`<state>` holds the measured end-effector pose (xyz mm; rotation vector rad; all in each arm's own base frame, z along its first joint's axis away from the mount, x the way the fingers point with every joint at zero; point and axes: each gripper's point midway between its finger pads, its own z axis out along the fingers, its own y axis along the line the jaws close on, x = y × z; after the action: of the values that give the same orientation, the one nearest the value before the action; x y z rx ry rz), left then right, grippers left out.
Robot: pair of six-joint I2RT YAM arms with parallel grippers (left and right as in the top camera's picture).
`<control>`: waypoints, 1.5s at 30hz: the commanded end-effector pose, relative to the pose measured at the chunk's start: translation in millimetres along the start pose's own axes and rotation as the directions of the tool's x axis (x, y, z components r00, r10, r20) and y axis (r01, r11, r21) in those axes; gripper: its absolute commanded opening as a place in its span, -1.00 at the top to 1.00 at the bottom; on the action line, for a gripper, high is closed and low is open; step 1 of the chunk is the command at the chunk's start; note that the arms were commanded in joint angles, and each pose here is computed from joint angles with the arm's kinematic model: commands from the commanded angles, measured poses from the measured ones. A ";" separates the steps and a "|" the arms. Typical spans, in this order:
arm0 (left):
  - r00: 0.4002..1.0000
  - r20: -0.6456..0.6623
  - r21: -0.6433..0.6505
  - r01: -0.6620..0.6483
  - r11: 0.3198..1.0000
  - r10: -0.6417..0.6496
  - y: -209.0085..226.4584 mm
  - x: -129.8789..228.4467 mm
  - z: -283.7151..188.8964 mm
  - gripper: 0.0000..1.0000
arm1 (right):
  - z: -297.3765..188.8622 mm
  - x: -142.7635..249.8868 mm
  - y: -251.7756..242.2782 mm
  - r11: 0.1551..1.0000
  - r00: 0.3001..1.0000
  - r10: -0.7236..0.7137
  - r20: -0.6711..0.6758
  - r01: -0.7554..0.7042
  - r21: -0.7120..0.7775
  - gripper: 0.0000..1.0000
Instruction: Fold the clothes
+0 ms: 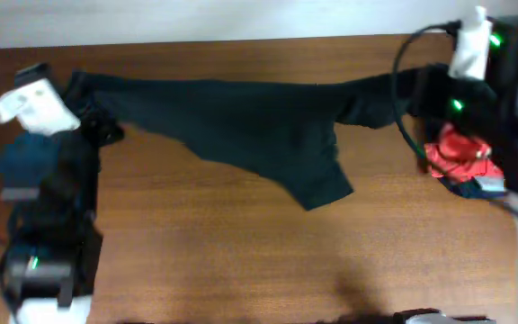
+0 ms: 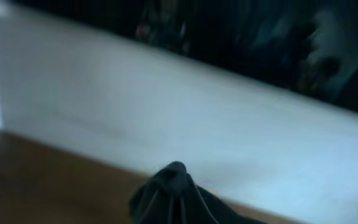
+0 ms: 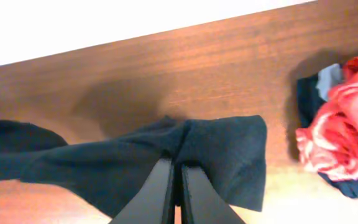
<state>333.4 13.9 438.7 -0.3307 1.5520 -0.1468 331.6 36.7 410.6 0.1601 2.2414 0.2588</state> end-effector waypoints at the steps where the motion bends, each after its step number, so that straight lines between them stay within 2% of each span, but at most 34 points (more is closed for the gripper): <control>1: 0.993 0.118 0.032 0.009 0.999 -0.013 -5.4 -40.7 -36.6 0.98 | -54.2 -6.1 -10.1 0.998 0.992 -0.015 0.129 0.008 0.055 0.92; 6: 0.976 0.214 0.065 0.019 0.998 -0.033 -7.6 -67.3 -76.8 0.98 | -109.1 0.9 -9.8 0.999 0.971 -0.019 0.238 0.010 0.042 0.92; 10: 0.972 0.233 0.071 0.021 0.997 -0.037 -6.1 -72.0 -95.5 0.98 | -145.0 8.1 -10.5 0.999 0.949 -0.020 0.314 0.010 0.033 0.92; 14: 0.983 0.183 0.052 0.016 0.998 -0.026 -1.8 -59.2 -95.7 0.97 | -164.3 14.6 -13.4 0.999 0.936 -0.020 0.352 0.007 0.039 0.92; 19: 0.996 0.086 0.002 0.005 1.000 -0.005 6.6 -34.7 -79.4 0.98 | -149.7 12.1 -13.9 0.999 0.948 -0.021 0.317 0.006 0.048 0.92; 29: 0.979 -0.200 -0.091 -0.054 0.994 0.034 21.4 47.0 0.9 0.98 | -18.6 6.5 -22.9 0.991 0.999 -0.047 0.000 0.047 0.123 0.92; 34: 0.929 -0.367 -0.132 -0.099 0.986 0.044 33.2 107.9 48.5 0.98 | 72.4 13.4 -31.0 0.987 0.985 -0.038 -0.169 0.063 0.148 0.92; 39: 0.862 -0.504 -0.160 -0.145 0.976 0.045 47.8 177.3 94.4 0.98 | 171.5 36.1 -39.4 0.987 0.948 -0.016 -0.318 0.066 0.146 0.92; 45: 0.828 -0.559 -0.169 -0.164 0.972 0.043 62.3 251.4 150.4 0.98 | 277.1 62.1 -42.6 0.995 0.926 -0.005 -0.377 0.044 0.093 0.92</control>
<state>463.9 10.1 211.1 -0.3796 2.1332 -0.0242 489.2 40.2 217.4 0.1565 2.6000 0.1367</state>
